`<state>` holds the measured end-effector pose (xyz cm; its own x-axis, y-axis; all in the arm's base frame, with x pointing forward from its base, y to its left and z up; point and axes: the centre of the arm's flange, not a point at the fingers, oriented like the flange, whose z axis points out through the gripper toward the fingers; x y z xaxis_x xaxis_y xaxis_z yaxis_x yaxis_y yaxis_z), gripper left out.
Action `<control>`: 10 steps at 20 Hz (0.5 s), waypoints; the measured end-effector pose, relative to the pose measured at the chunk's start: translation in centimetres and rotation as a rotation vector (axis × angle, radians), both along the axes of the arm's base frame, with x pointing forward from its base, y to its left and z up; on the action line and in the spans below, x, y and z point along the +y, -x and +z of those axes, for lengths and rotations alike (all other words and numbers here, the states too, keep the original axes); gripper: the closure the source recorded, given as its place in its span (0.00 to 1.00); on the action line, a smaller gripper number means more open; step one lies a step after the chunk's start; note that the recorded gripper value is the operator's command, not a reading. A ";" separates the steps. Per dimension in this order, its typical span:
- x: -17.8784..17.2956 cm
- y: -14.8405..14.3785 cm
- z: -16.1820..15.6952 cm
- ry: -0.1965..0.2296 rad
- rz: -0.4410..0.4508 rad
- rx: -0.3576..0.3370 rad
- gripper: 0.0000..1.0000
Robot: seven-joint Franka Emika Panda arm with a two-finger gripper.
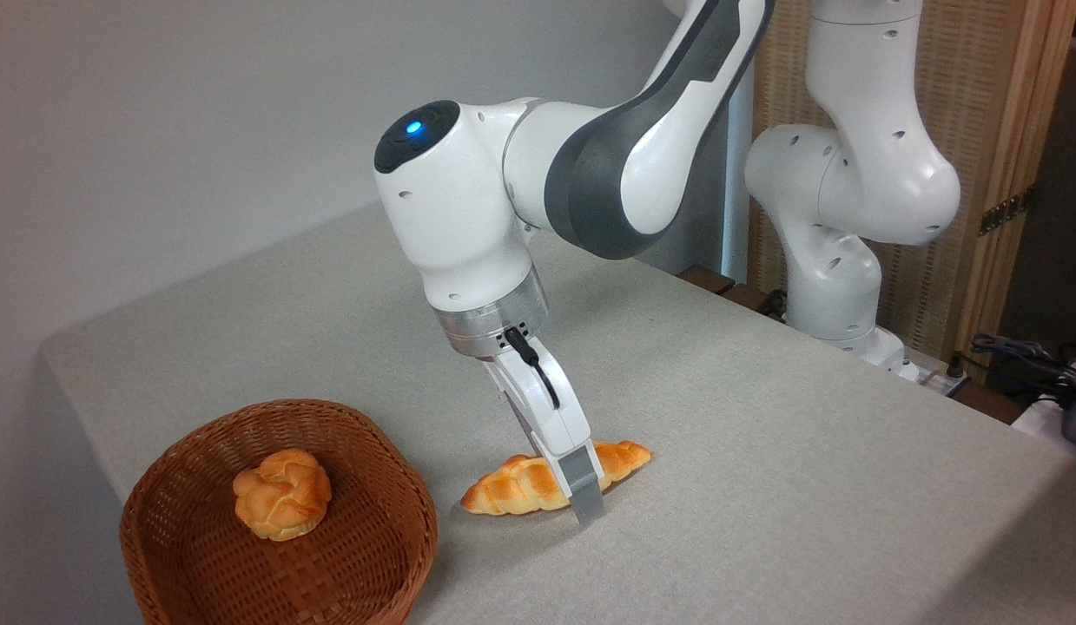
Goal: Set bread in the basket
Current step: 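Close the gripper around the middle of the braided roll, then lift the braided roll and carry it over the wicker basket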
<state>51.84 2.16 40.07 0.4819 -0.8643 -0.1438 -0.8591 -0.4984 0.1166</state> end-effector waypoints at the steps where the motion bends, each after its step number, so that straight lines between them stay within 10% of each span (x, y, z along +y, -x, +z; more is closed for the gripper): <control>1: 0.0 0.0 0.0 0.005 0.003 0.001 0.78; 10: -1.2 0.0 -0.4 0.028 -0.003 0.012 0.82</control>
